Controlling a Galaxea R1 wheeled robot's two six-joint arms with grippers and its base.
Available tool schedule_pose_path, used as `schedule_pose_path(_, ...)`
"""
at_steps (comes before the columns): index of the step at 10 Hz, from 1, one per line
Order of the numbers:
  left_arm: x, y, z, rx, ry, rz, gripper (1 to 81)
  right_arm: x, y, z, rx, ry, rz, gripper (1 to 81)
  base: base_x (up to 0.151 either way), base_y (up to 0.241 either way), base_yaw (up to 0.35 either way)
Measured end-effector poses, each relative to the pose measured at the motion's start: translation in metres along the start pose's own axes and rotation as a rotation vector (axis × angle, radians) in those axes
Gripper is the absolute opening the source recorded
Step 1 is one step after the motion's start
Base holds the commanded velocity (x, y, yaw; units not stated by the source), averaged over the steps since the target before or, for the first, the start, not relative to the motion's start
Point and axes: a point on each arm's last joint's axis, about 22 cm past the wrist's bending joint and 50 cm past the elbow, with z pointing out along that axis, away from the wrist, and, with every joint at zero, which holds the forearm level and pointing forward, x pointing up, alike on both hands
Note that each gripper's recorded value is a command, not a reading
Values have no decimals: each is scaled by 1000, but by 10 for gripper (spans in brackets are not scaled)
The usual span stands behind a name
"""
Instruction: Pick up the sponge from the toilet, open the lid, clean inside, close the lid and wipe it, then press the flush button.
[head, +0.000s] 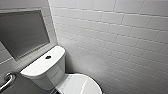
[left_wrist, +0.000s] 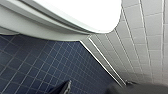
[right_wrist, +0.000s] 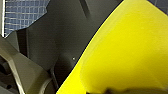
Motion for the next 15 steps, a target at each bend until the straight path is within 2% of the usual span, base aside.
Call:
schedule_pose_path(4,6,-1,5,-4,16,6,811,7,-1,11,7,11,-4,10,0,0,0)
schedule_pose_path(5,11,-4,5,1,37,5,811,7,-1,11,6,12,-4,10,0,0,0)
schedule_pose_path(6,23,-5,4,-2,85,-22,811,7,-1,11,6,12,-4,10,0,0,0)
schedule_pose_path(7,39,-6,3,-10,152,-100,811,7,-1,11,7,12,-5,10,0,0,0)
schedule_pose_path(9,53,-12,4,-7,209,-204,811,7,-1,11,7,13,-5,10,0,0,0)
schedule_pose_path(12,72,-37,3,39,263,-311,811,8,-1,12,7,13,-5,10,0,0,0)
schedule_pose_path(15,89,-23,6,20,264,-352,811,10,-7,16,14,14,-3,10,0,0,0)
